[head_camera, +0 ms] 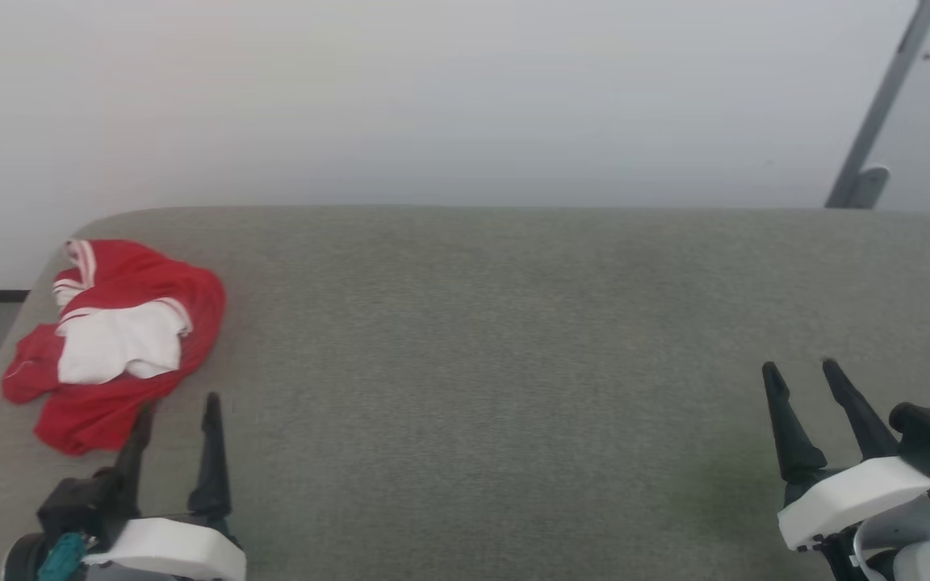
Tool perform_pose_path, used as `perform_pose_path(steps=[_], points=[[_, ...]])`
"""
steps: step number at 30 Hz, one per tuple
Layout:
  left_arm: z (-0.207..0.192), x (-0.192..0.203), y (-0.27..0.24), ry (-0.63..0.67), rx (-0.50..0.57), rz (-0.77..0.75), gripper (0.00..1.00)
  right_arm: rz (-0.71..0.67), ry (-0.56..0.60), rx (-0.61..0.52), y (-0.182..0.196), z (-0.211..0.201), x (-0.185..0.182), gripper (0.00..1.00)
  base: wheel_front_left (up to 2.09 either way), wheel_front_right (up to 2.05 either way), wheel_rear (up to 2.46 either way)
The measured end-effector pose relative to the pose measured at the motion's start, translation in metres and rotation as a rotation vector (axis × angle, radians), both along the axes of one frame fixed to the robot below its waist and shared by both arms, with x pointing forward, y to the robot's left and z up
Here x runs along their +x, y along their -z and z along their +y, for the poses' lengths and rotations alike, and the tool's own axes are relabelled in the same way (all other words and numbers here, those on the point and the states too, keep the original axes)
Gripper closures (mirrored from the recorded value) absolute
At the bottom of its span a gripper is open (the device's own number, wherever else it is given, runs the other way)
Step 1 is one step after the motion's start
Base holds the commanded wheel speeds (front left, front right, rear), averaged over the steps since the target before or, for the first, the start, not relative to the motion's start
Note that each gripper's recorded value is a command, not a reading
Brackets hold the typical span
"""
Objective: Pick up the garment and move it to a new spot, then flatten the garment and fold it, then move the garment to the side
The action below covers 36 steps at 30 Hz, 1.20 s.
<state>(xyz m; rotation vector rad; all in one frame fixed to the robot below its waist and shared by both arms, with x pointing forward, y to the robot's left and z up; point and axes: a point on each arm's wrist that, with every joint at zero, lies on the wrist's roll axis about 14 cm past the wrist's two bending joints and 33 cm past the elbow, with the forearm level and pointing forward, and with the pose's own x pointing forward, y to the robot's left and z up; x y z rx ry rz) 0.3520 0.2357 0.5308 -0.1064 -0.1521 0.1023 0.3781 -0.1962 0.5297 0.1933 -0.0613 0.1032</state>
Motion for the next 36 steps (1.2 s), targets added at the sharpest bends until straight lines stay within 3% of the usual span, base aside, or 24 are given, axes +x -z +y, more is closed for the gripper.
perform_pose_path(steps=[10, 23, 36], points=[[0.057, -0.033, -0.003, -0.171, -0.004, -0.005, 0.00, 0.001, -0.151, -0.014, -0.002, 0.052, 0.012, 0.00, 0.00, 0.00, 0.00], [0.124, -0.113, -0.005, -0.416, -0.018, -0.012, 0.00, -0.007, -0.410, -0.024, -0.008, 0.148, 0.016, 0.00, 0.00, 0.00, 0.00], [0.142, -0.141, -0.002, -0.504, -0.061, -0.001, 0.00, -0.006, -0.475, -0.023, -0.007, 0.174, 0.020, 0.00, 0.00, 0.00, 0.00]])
